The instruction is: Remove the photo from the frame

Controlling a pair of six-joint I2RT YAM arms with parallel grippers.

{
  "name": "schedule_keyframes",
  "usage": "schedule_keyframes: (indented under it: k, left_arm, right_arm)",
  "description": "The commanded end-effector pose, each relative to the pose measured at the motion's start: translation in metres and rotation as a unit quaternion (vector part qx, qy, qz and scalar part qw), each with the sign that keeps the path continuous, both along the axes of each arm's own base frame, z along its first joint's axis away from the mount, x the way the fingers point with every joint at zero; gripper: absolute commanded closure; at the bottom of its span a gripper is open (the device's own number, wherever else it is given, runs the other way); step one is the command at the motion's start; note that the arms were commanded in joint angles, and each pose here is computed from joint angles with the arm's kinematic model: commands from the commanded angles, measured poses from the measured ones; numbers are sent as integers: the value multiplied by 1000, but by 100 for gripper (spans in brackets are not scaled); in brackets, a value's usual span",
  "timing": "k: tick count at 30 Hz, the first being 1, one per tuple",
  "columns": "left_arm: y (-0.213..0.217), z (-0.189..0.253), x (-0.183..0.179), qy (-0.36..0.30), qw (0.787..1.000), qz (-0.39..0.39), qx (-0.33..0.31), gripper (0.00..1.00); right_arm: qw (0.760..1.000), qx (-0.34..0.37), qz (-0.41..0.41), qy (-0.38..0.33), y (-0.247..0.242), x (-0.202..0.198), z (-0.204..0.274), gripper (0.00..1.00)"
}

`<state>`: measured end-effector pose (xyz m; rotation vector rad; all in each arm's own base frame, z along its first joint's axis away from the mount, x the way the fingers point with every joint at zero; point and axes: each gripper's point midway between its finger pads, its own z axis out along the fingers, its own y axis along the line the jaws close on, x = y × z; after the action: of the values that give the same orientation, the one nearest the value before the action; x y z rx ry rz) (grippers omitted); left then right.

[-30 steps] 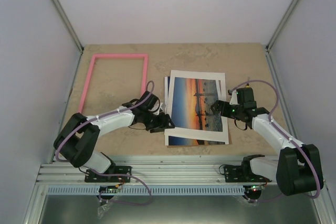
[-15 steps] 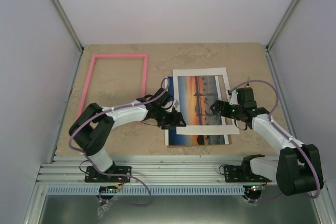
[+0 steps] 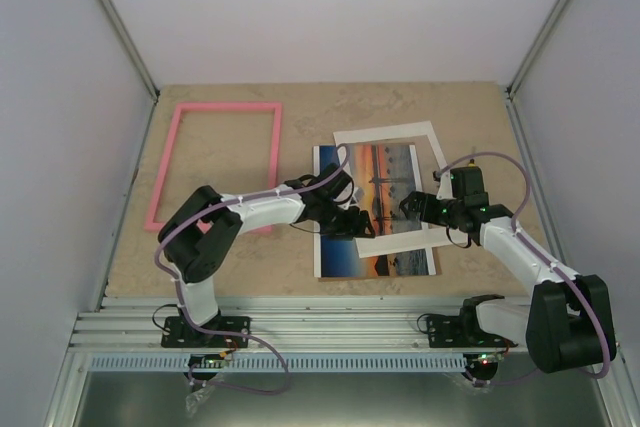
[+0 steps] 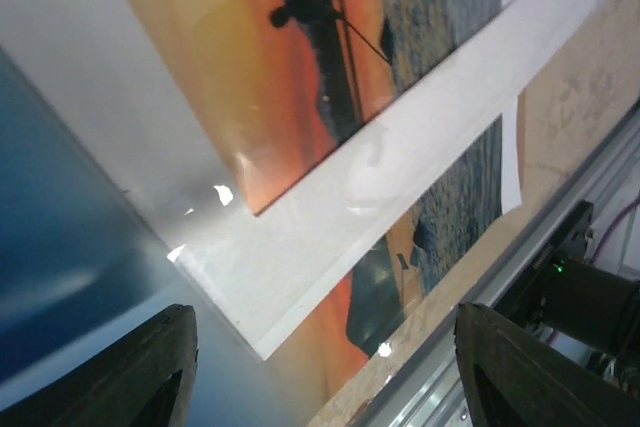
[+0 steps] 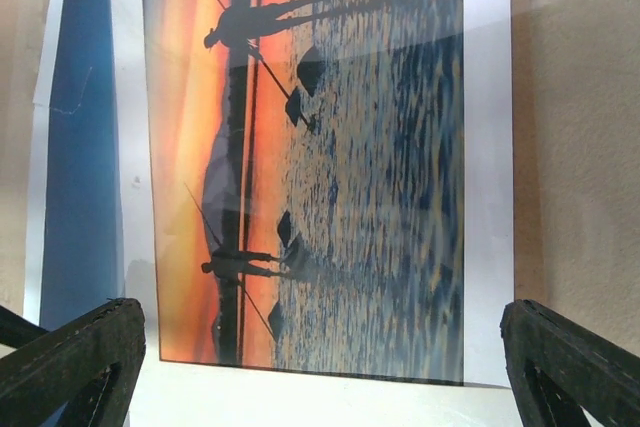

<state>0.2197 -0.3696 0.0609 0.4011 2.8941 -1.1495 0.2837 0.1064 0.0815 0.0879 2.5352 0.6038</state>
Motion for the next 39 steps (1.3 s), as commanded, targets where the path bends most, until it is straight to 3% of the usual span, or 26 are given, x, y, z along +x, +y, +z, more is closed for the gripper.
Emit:
schedule_keyframes:
  k: [1,11,18,39]
  left_arm:
    - [13,10,5,-38,999,13,19,26]
    - [77,13,-1,-34,994,95,36,19]
    - [111,8,-12,-4,986,164,7,18]
    - [96,-19,-8,27,986,163,-20,22]
  right_arm:
    - [999,8,21,-23,8,5,15,2]
    - [997,33,71,-27,36,3,17,2]
    - [994,37,99,-22,53,-2,13,2]
    - [990,41,130,-23,73,-10,16,2]
